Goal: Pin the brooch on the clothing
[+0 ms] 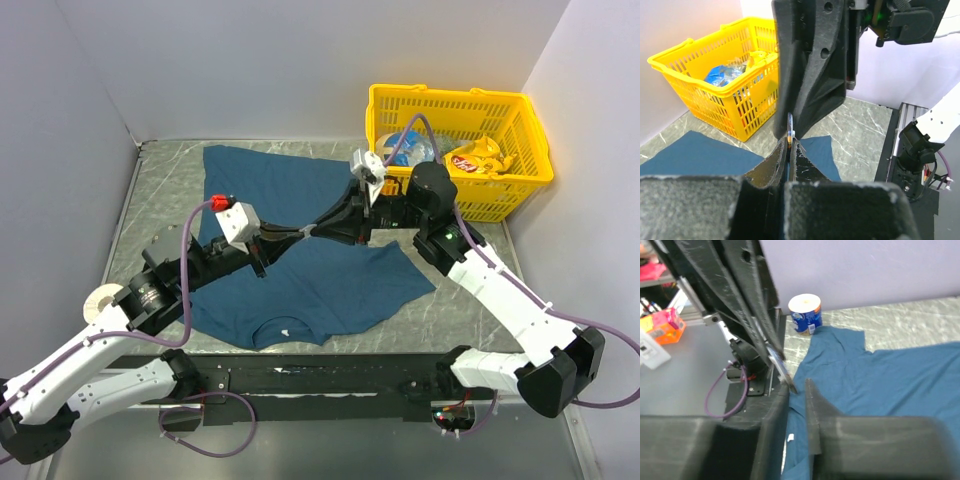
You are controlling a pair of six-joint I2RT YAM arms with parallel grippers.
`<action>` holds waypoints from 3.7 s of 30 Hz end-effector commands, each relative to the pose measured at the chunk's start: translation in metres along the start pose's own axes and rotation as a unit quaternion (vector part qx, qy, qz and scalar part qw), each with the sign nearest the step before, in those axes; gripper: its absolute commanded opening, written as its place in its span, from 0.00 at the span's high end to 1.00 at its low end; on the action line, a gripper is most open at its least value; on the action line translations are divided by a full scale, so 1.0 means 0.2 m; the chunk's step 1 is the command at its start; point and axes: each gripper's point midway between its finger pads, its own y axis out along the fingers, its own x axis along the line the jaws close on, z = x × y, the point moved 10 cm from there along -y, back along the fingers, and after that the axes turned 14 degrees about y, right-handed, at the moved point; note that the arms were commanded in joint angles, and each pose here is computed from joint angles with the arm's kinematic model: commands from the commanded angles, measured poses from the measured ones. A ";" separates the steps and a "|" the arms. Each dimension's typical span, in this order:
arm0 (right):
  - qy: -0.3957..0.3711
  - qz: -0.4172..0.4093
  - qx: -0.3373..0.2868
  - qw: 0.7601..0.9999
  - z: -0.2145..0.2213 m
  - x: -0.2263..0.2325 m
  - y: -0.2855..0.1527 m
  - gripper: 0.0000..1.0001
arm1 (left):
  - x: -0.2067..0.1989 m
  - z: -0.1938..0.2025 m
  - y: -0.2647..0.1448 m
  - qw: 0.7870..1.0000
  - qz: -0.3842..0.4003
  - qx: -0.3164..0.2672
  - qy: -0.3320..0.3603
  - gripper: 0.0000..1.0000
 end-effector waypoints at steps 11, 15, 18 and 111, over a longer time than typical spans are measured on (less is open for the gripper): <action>-0.079 0.128 -0.020 0.988 -0.15 0.02 -0.04 1.00 | 0.11 -0.08 -0.04 0.988 -0.148 0.024 -0.031 0.54; -0.132 0.198 -0.015 0.971 -0.16 -0.01 -0.07 1.00 | 0.21 -0.21 -0.06 0.961 -0.260 0.025 -0.095 0.05; -0.193 0.245 -0.014 0.950 -0.14 -0.03 -0.06 1.00 | 0.25 -0.29 -0.03 0.961 -0.236 0.041 -0.135 0.04; -0.384 0.232 0.006 0.894 -0.28 0.17 0.06 0.01 | 0.70 -0.23 0.11 0.948 -0.163 0.123 -0.245 0.99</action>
